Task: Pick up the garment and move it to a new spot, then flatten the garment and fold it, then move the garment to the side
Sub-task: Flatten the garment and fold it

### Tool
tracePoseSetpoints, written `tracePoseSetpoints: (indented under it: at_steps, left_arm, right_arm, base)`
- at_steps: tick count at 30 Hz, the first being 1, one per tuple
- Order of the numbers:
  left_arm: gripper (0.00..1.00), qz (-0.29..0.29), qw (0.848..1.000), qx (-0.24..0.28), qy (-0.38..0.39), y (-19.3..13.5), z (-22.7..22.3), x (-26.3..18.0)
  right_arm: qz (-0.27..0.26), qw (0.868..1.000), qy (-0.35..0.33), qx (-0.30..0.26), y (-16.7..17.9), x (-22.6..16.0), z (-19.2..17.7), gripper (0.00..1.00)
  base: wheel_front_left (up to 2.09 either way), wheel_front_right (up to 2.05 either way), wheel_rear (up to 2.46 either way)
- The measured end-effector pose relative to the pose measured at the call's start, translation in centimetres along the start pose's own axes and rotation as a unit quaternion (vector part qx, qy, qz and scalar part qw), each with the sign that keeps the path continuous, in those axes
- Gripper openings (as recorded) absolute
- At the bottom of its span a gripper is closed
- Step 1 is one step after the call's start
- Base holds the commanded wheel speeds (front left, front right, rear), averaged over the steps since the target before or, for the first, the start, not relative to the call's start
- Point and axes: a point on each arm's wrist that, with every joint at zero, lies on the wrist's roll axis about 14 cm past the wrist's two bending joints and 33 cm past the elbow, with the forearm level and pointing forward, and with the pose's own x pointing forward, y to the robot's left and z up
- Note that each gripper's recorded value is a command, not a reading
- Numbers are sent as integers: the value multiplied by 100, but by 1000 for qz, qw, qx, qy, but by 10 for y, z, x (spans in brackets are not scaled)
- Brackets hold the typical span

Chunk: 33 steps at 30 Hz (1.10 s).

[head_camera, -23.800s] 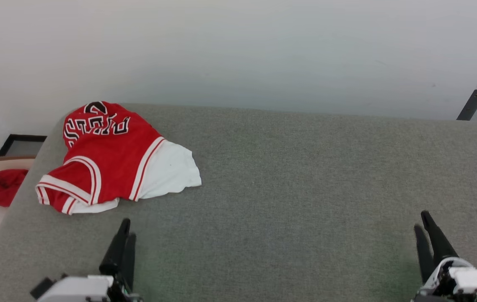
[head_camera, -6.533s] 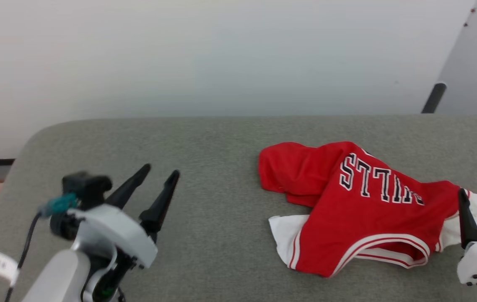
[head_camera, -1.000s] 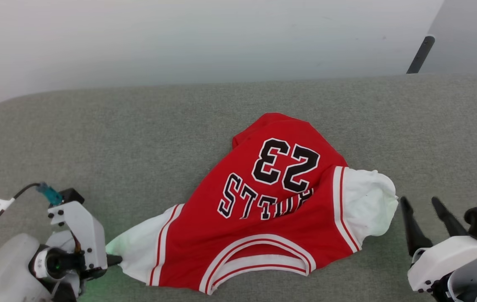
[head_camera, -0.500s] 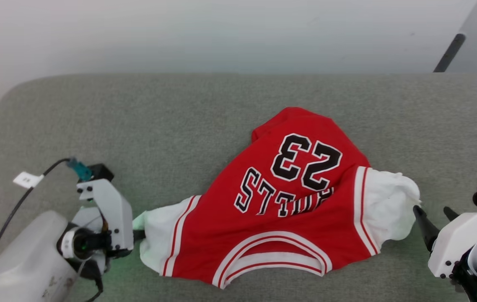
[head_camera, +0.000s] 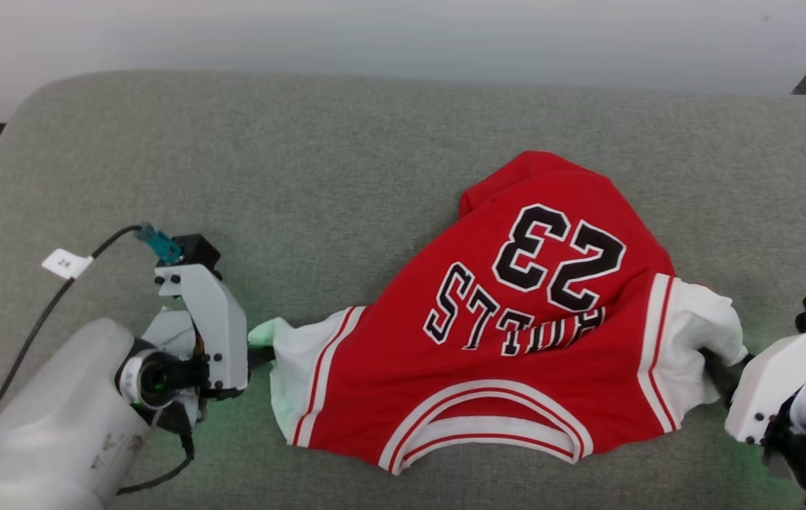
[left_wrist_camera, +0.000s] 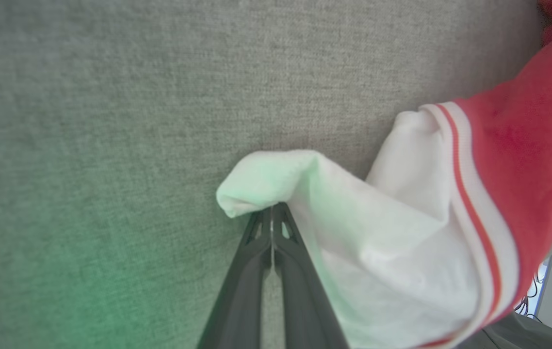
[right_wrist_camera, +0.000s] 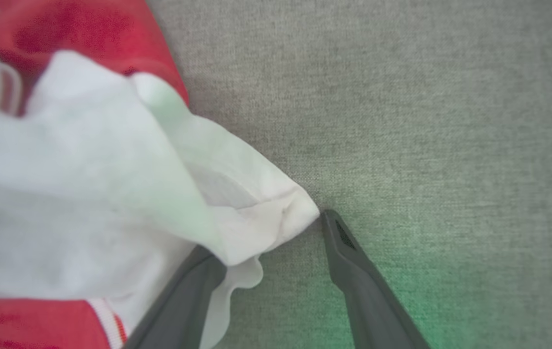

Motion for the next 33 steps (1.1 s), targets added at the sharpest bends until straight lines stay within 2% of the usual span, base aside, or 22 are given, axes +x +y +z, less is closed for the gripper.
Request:
tracePoseSetpoints:
  at_steps: [1, 10, 14, 21, 22, 24, 28, 33]
  left_arm:
    - [0, 1, 1000, -2, -1, 1, 0, 0]
    - [0, 0, 1000, -3, -6, 5, 3, -4]
    - [0, 2, 1000, 3, -11, 4, 7, -14]
    - [0, -4, 997, 40, -70, -20, 50, -51]
    - [0, -6, 995, 52, -89, -29, 63, -64]
    - [0, -6, 993, 59, -102, -34, 70, -73]
    - [0, -17, 983, 85, -160, -61, 103, -109]
    - [0, -12, 959, 125, -254, -89, 149, -168]
  right_arm:
    - [1, 1000, 5, 1, 1, 3, 0, 0]
    - [8, 999, 23, 29, 1, 8, 8, 0]
    - [34, 998, 22, 50, 13, 0, 22, 0]
    - [85, 993, -57, 58, 37, -33, 95, 0]
    - [100, 989, -88, 59, 46, -46, 118, 0]
    - [105, 987, -107, 54, 50, -53, 131, 0]
    - [129, 974, -182, 44, 68, -86, 181, 0]
    - [151, 950, -272, 23, 92, -127, 235, 0]
  base:
    - [0, 0, 0]
    - [0, 0, 0]
    - [0, 0, 0]
    - [0, 0, 0]
    - [0, 0, 0]
    - [0, 0, 0]
    - [0, 0, 0]
    - [0, 0, 0]
